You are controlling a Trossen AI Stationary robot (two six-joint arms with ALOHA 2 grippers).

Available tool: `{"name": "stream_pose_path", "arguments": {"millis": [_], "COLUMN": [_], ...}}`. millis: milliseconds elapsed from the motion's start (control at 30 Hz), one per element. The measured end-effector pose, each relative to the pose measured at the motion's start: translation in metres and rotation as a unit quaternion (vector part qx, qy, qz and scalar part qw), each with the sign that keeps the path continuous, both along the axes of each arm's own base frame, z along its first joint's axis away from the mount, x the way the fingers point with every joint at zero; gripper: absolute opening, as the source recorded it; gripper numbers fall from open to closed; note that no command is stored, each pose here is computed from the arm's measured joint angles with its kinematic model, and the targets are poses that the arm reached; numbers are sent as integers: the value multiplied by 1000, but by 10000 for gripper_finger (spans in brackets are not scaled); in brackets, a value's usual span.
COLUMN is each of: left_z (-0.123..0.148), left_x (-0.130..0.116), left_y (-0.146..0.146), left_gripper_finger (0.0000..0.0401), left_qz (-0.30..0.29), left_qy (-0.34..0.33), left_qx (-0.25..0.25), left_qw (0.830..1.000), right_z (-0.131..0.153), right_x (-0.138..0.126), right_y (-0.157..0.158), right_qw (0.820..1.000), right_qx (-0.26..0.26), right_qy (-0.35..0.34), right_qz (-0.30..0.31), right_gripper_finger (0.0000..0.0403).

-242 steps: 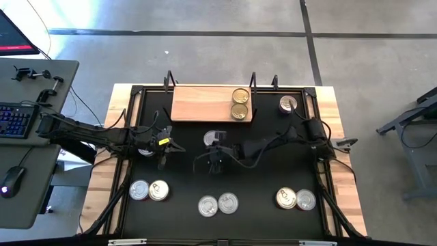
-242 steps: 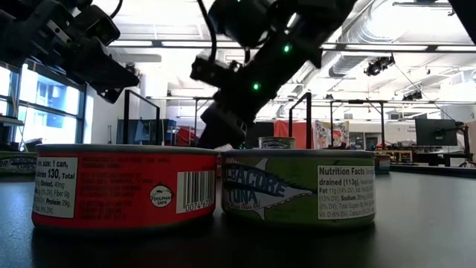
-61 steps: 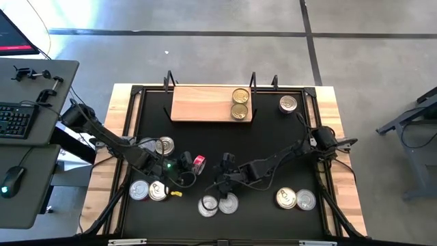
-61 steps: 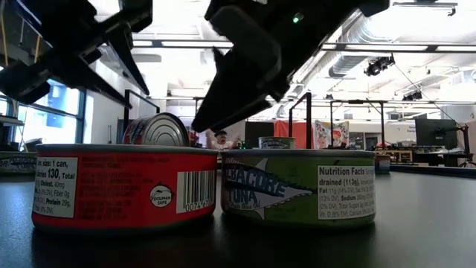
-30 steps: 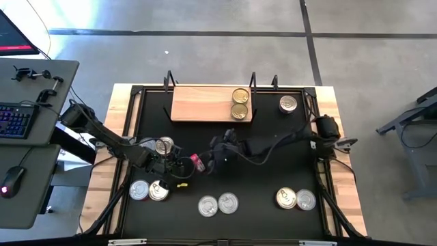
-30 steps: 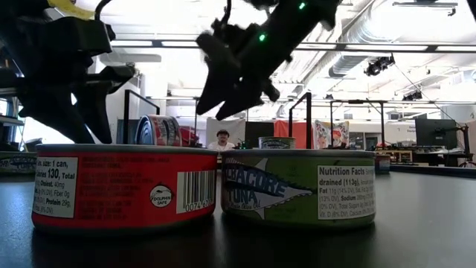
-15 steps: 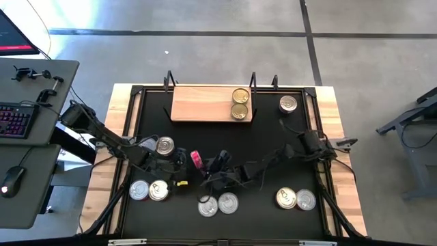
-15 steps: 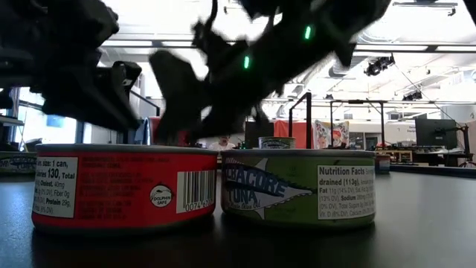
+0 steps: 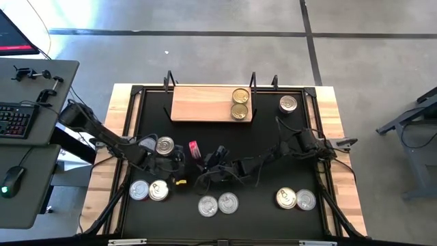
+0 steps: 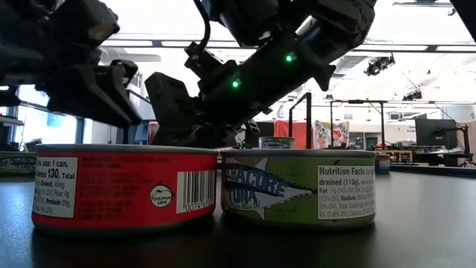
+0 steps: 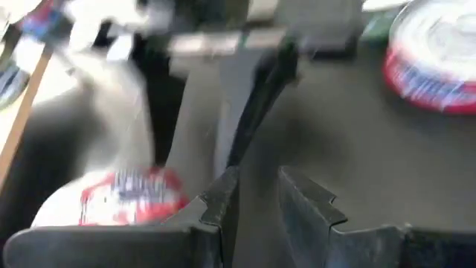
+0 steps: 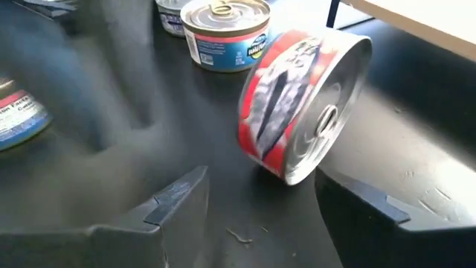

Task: Stack canned seafood by type on shelf
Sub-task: Put the red tuna can on the shelf

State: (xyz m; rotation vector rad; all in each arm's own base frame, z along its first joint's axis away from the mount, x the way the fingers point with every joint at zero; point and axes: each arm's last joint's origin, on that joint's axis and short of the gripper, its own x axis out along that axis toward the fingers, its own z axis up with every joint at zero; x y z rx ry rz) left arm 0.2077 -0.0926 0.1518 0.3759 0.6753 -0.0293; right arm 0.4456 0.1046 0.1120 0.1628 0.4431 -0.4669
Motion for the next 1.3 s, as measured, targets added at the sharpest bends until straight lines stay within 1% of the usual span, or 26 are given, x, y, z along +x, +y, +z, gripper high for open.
{"name": "stream_pose_path", "arguments": {"millis": [133, 200, 267, 333, 467, 633, 767, 900, 1000, 1100, 1233, 1300], "left_z": [-4, -8, -14, -18, -24, -22, -22, -20, -11, -3, 7, 7], "left_x": [-8, -9, -9, -6, 1, 10, 14, 14, 12, 5, -9, -19], "left_y": [12, 20, 29, 33, 38, 38, 37, 32, 21, 12, 3, 3], "left_gripper_finger": [85, 85, 85, 85, 85, 85, 85, 85, 85, 85, 85, 85], "left_qz": [73, 110, 127, 126, 109, 76, 69, 63, 46, 49, 77, 105], "left_qy": [55, 62, 71, 67, 27, -13, -33, -30, -22, -1, 22, 33], "left_qx": [34, 46, 54, 61, 69, 60, 64, 76, 73, 83, 83, 83], "left_qw": [995, 991, 988, 988, 991, 995, 995, 995, 996, 995, 993, 990], "right_z": [1, 1, 0, 0, 0, 1, 1, 1, -1, -2, 6, 18], "right_x": [1, 2, 4, 6, 10, 14, 14, 14, 13, 11, 7, 3], "right_y": [-3, -8, -15, -24, -40, -56, -64, -66, -67, -68, -64, -62], "right_qw": [1000, 1000, 1000, 999, 998, 997, 998, 998, 997, 996, 994, 993], "right_qx": [-22, -27, -22, -22, -28, -17, -10, -15, -34, -58, -65, -75], "right_qy": [6, 11, 15, 22, 32, 30, 29, 32, 47, 63, 80, 90], "right_qz": [4, 11, 17, 27, 52, 72, 61, 57, 46, 20, 31, 33], "right_gripper_finger": [236, 236, 236, 237, 246, 264, 266, 261, 240, 199, 122, 117]}}
